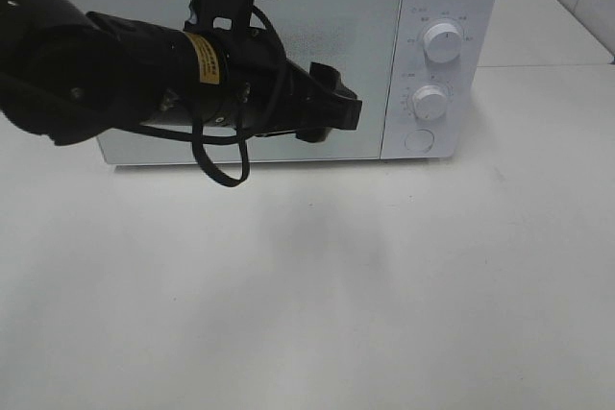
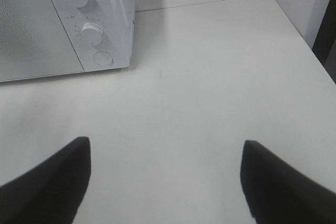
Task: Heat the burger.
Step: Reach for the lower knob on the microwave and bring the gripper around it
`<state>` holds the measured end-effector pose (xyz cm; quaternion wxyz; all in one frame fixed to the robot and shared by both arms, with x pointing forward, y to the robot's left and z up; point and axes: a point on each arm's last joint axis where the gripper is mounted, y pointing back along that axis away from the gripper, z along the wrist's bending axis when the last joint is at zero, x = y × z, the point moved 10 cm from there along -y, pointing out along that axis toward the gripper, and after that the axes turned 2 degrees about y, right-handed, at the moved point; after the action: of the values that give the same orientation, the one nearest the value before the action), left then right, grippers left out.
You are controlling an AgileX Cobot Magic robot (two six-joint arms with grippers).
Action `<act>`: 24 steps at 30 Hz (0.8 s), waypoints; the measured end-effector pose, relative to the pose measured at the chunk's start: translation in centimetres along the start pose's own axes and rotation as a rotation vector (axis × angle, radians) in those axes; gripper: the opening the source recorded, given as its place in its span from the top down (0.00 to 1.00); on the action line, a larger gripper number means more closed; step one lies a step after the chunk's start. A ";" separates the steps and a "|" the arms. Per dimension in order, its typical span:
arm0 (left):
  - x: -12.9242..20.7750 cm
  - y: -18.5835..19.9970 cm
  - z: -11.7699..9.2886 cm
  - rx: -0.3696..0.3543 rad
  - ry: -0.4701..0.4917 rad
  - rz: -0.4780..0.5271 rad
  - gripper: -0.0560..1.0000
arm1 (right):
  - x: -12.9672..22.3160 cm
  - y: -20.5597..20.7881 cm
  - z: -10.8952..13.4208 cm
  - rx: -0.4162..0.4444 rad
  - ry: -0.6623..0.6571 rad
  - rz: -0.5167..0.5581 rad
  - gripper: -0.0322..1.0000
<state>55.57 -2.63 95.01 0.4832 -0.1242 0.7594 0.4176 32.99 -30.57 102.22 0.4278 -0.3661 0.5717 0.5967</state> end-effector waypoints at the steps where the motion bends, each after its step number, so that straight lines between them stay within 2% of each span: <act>1: 0.1 0.4 0.0 -0.006 -0.001 0.018 0.17 | 0.0 0.0 0.0 0.000 0.000 0.000 0.23; 2: 0.1 0.4 0.0 -0.006 -0.001 0.018 0.17 | 0.0 0.0 0.0 0.000 0.000 0.000 0.23; 3: 0.6 1.2 0.2 -0.022 0.000 0.059 0.07 | 0.0 0.0 0.0 0.000 0.000 0.000 0.23; 5: 0.8 1.6 0.4 -0.031 0.000 0.083 0.05 | 0.0 0.0 0.0 0.000 0.000 0.000 0.23; 6: 1.2 2.5 0.6 -0.049 0.002 0.128 0.02 | 0.0 0.0 0.0 0.000 0.000 0.000 0.23; 10: 1.7 3.8 0.8 -0.070 0.014 0.182 0.01 | 0.0 0.0 0.0 0.000 0.000 0.000 0.23; 12: 2.7 5.2 1.1 -0.093 0.035 0.257 0.01 | 0.0 0.0 0.0 0.000 0.000 0.000 0.23; 16: 3.6 6.8 1.3 -0.113 0.053 0.329 0.01 | 0.0 0.0 0.0 0.000 0.000 0.000 0.23; 18: 4.8 8.6 1.5 -0.138 0.064 0.418 0.01 | 0.0 0.0 0.0 0.000 0.000 0.000 0.23; 24: 5.8 10.2 2.0 -0.165 0.066 0.493 0.01 | 0.0 0.0 0.0 0.000 0.000 0.000 0.23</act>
<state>47.92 6.46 95.02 0.3300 0.0120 0.7455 0.5789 32.99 -30.57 102.22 0.4278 -0.3661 0.5717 0.5967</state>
